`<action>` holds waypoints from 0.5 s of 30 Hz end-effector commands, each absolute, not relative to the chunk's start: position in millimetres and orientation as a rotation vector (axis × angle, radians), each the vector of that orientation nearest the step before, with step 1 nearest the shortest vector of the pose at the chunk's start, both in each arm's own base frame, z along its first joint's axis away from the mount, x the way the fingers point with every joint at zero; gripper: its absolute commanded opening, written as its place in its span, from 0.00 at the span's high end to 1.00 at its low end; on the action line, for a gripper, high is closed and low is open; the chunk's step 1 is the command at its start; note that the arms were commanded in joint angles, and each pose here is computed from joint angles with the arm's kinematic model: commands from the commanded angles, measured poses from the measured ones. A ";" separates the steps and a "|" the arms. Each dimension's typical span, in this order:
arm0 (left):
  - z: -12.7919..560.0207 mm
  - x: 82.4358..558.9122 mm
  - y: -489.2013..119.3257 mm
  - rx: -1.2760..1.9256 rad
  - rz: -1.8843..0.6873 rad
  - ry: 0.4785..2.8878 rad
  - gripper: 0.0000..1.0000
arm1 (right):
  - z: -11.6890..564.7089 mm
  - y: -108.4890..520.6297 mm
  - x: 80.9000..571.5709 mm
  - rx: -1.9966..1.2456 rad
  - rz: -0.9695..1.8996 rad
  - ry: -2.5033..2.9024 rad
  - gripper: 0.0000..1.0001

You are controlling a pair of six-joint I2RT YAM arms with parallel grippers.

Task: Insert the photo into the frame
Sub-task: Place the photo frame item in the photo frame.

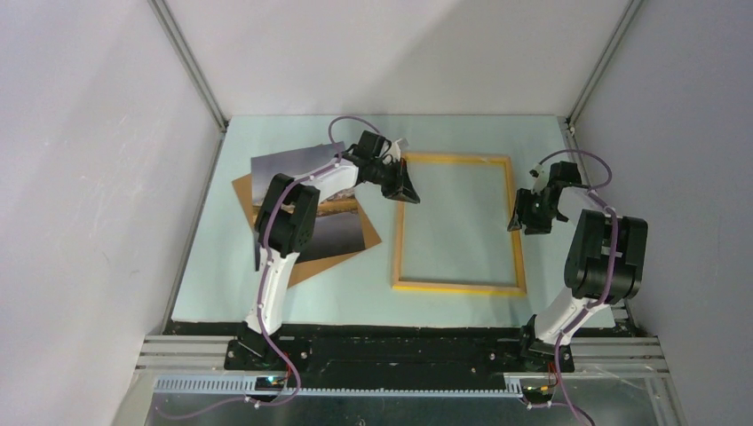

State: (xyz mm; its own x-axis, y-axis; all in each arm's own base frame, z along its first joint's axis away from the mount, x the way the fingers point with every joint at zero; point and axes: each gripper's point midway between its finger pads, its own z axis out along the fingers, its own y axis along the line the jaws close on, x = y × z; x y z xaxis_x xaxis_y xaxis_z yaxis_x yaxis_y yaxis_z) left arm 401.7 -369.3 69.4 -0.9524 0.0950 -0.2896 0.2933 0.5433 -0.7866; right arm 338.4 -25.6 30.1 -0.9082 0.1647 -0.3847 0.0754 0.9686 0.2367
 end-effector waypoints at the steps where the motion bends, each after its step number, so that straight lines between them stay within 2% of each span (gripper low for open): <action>1: 85.2 402.4 -382.0 0.399 -1.424 2.508 0.86 | 37.6 -23.3 354.5 0.154 0.318 2.671 0.46; 9: 78.8 401.0 -383.6 0.396 -1.414 2.522 0.78 | 32.3 -18.6 353.6 0.151 0.357 2.684 0.52; 15: 75.4 401.0 -383.9 0.394 -1.396 2.528 0.67 | 28.1 -15.2 351.8 0.149 0.388 2.699 0.55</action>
State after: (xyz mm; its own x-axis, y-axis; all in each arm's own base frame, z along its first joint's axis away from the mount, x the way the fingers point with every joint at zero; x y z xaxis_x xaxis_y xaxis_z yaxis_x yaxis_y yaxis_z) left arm 396.9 -372.5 57.3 -0.9574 0.1077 -0.2681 0.2820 0.5494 -0.7865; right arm 340.7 -20.0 22.2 -0.9187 0.1636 -0.3596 0.0673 0.9617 0.2656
